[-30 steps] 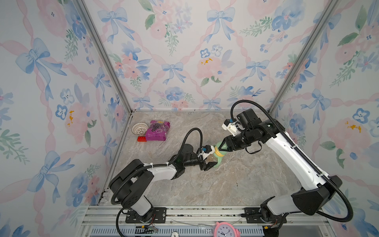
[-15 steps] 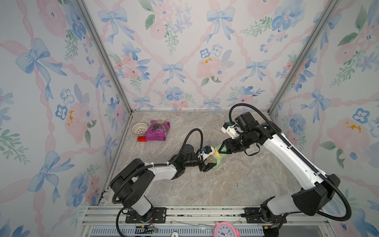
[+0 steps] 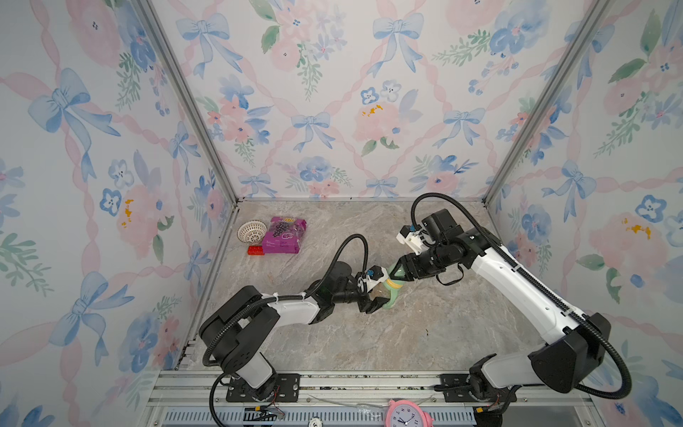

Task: Assemble the baby bottles
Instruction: Close the lid on the baby bottle.

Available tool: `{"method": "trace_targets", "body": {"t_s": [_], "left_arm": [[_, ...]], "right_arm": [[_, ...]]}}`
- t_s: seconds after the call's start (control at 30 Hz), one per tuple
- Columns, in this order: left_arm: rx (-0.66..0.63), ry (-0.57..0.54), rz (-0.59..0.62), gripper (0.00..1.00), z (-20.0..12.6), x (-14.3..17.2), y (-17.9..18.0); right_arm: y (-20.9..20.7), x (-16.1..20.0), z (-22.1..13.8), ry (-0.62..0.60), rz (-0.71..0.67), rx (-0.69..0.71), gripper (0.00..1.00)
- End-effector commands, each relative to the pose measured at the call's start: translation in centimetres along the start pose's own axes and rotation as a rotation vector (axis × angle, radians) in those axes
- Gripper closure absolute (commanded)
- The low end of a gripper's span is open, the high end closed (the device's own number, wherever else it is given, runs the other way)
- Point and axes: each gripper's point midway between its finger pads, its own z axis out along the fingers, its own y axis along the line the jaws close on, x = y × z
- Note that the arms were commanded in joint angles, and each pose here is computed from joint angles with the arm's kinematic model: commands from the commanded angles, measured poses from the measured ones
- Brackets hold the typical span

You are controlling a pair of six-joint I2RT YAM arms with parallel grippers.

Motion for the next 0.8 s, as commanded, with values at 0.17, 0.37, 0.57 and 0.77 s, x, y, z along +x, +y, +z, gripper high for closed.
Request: {"method": "trace_targets", "body": {"t_s": [0.17,0.37,0.57,0.77], "left_arm": [[0.004,-0.216,0.134,1.00,-0.2,-6.7,-0.4],[-0.025,-0.229,0.107,1.00,-0.2,-7.2,0.4],[-0.040,-0.245,0.089,1.00,-0.2,-7.7,0.9],[-0.058,-0.262,0.076,1.00,-0.5,-7.9,1.4]], "right_arm": [[1.8,1.5,0.7,0.019,-0.001,-0.109,0.39],[1.6,2.2,1.9,-0.020,-0.002,-0.110,0.43],[1.4,3.1,2.8,-0.055,-0.024,-0.100,0.44],[1.2,3.8,3.3,-0.100,-0.017,-0.099,0.46]]}}
